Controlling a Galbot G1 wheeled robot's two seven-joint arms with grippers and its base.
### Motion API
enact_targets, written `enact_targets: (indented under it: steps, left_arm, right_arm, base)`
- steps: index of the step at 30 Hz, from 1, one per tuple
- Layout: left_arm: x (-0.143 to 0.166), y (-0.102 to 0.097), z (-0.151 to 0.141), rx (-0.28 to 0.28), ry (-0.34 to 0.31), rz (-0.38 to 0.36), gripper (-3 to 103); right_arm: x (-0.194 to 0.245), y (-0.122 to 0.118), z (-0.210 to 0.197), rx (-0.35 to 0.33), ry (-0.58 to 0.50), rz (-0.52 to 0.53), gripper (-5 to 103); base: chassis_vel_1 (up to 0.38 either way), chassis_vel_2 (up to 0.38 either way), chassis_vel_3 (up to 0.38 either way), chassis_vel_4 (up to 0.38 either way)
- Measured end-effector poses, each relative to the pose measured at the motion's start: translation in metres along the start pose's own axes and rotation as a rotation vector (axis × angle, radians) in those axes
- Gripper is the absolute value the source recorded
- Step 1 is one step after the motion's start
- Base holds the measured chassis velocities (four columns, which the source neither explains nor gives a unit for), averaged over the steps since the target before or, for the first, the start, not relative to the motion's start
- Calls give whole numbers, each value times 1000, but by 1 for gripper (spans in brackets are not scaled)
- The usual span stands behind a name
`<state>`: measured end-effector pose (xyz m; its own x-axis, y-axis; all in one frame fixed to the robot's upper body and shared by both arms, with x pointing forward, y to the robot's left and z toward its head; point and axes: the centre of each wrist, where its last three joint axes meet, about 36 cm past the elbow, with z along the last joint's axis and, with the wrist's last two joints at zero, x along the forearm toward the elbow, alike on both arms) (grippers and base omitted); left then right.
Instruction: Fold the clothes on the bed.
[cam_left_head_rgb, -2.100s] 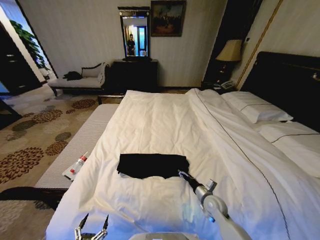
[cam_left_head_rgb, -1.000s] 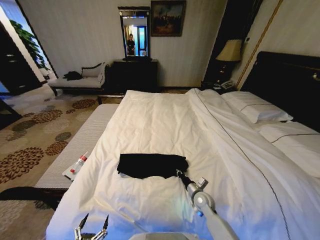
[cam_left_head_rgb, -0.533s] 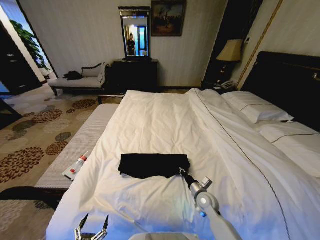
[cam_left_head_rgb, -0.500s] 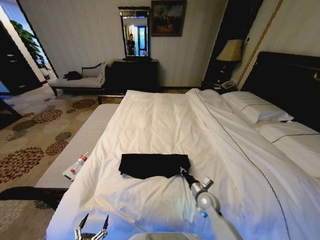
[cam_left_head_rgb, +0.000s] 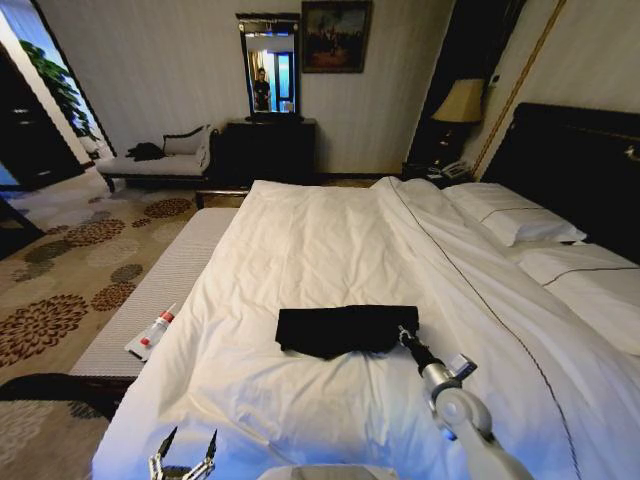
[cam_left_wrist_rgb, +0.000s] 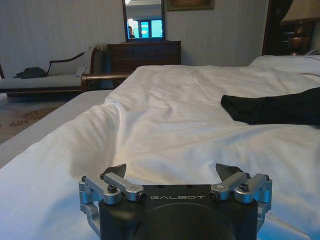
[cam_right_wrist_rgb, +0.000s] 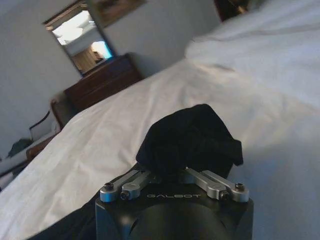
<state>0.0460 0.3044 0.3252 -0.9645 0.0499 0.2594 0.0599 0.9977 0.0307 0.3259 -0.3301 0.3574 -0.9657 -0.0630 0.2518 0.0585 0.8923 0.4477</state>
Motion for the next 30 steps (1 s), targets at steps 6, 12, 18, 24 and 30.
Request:
enact_targets:
  steps: [6,12,18,24,30]
  left_arm:
    - [0,0,0,0,0,0,100]
    - [0,0,0,0,0,0,100]
    - [0,0,0,0,0,0,100]
    - [0,0,0,0,0,0,100]
    - [0,0,0,0,0,0,100]
  right_arm:
    - [-5,24,7,114,7,-99,5]
    - [-14,51,1,229,7,-196,5]
    - [-22,84,2,332,60,-332,5]
    - [-52,112,9,358,94,-422,5]
    - [-68,140,20,362,121,-484,5]
  base:
    - [0,0,0,0]
    - [0,0,0,0]
    - [0,0,0,0]
    - [0,0,0,0]
    - [0,0,0,0]
